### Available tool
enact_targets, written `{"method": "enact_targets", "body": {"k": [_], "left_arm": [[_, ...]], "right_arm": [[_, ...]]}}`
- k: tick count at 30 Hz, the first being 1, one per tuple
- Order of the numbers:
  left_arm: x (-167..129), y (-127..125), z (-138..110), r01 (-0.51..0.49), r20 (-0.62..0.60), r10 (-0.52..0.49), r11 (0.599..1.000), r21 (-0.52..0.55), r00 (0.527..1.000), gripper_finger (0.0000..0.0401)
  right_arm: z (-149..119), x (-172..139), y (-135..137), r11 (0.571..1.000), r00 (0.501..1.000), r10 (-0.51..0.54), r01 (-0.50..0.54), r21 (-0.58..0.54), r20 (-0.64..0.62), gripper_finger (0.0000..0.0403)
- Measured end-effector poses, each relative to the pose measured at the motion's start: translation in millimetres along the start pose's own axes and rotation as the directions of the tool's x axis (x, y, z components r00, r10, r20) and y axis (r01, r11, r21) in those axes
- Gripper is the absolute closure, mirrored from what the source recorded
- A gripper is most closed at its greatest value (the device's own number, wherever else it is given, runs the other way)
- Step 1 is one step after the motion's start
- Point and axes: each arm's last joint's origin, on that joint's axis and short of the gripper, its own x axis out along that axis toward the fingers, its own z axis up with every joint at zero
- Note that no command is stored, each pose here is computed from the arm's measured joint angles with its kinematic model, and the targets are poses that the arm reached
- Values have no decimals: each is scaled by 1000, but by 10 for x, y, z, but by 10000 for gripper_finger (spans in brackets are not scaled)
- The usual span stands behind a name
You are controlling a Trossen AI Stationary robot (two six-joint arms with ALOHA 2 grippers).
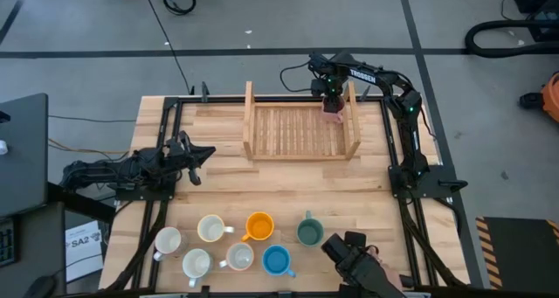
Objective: Place coffee mugs
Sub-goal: Put the pink mug on the shelf, then put the green mug on the shelf
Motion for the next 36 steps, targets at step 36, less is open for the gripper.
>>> {"method": "enact_targets", "body": {"k": [36], "left_arm": [[0,0,0,0,0,0,1000,0,1000,372]], "right_arm": [[-351,-1720,781,996,880,-65,32,79,470,202]]}}
